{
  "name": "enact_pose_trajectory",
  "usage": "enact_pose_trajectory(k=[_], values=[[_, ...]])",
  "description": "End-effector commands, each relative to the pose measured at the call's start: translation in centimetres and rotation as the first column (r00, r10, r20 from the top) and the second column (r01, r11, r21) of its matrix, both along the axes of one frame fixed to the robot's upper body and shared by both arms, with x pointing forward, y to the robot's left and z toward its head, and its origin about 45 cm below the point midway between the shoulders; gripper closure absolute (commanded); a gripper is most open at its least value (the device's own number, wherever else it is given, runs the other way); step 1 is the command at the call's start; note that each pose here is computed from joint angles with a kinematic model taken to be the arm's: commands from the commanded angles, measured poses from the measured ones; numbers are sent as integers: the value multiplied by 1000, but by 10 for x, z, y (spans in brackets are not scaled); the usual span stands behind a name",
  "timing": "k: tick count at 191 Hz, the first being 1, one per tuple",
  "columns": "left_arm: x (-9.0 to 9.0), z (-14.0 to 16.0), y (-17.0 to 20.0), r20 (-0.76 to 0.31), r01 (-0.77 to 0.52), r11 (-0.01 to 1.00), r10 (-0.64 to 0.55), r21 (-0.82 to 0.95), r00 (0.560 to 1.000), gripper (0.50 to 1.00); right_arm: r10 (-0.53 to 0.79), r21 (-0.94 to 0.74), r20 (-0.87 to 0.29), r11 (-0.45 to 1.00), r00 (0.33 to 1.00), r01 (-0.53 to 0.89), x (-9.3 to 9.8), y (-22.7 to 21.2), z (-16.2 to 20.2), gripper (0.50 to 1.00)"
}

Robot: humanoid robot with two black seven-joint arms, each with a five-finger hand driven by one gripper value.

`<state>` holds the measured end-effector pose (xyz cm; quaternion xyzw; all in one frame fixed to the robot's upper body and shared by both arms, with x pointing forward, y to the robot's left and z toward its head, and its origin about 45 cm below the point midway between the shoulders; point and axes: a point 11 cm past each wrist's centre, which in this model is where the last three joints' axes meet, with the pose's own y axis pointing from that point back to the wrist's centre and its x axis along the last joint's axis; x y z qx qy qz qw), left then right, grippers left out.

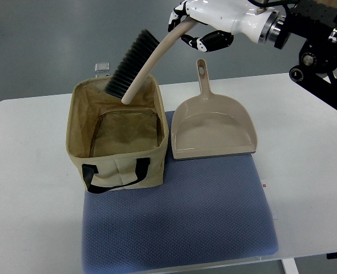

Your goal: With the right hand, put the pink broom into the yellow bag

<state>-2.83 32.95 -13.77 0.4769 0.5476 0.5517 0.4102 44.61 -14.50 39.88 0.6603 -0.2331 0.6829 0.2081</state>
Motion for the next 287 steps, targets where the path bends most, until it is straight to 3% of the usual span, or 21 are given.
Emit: enact_pose_trajectory(k=[1, 13, 17, 18, 19, 20, 22, 23, 29, 63, 112, 141, 163, 190, 209, 241, 287], values=[[0, 0, 0, 0, 0, 1000, 0, 0, 1000, 500, 34, 22, -5, 999, 999, -34, -5, 17, -8, 1000], [0, 0, 0, 0, 0, 1000, 0, 0, 1000, 500, 38, 26, -13, 999, 999, -38, -7, 18, -17, 1000], [0, 0, 0, 0, 0, 1000, 0, 0, 1000, 500, 39, 28, -15, 999, 999, -38, -7, 19, -19, 940], [0, 0, 0, 0, 0, 1000, 0, 0, 1000, 500, 38, 29, -14, 999, 999, -38, -7, 18, -19, 904], [0, 0, 0, 0, 0, 1000, 0, 0, 1000, 500, 38, 29, -14, 999, 999, -38, -7, 18, -19, 904], [0, 0, 0, 0, 0, 1000, 0, 0, 1000, 500, 39, 32, -14, 999, 999, -38, -8, 19, -21, 869], [0, 0, 0, 0, 0, 1000, 0, 0, 1000, 500, 39, 32, -14, 999, 999, -38, -8, 19, -21, 869], [0, 0, 0, 0, 0, 1000, 0, 0, 1000, 500, 40, 34, -14, 999, 999, -39, -8, 19, -21, 830], [0, 0, 0, 0, 0, 1000, 0, 0, 1000, 500, 44, 42, -11, 998, 999, -43, -9, 21, -22, 746], [0, 0, 0, 0, 0, 1000, 0, 0, 1000, 500, 40, 61, -22, 997, 999, -39, -9, 19, -27, 607], [0, 0, 0, 0, 0, 1000, 0, 0, 1000, 500, -24, 151, -61, 988, 998, 33, -2, -7, -25, 601], [-1, 0, 0, -1, 0, 1000, 0, 0, 1000, 500, -81, 384, -253, 906, 964, 177, 8, -46, -35, 601], [0, 0, 0, 0, 0, 1000, 0, 0, 1000, 500, -70, 515, -440, 797, 895, 315, 12, -83, -53, 601], [0, 0, 0, 0, 0, 1000, 0, 0, 1000, 500, 43, 636, -653, 573, 756, 517, 9, -123, -91, 599], [0, 0, 0, 0, 0, 1000, 0, 0, 1000, 500, 142, 653, -732, 428, 667, 625, 2, -141, -118, 589], [0, 0, 0, 0, 0, 1000, 0, 0, 1000, 500, 279, 630, -774, 258, 568, 732, -10, -163, -151, 587], [0, 0, 0, 0, 0, 1000, 0, 0, 1000, 500, 405, 578, -752, 27, 520, 815, -19, -182, -180, 574]])
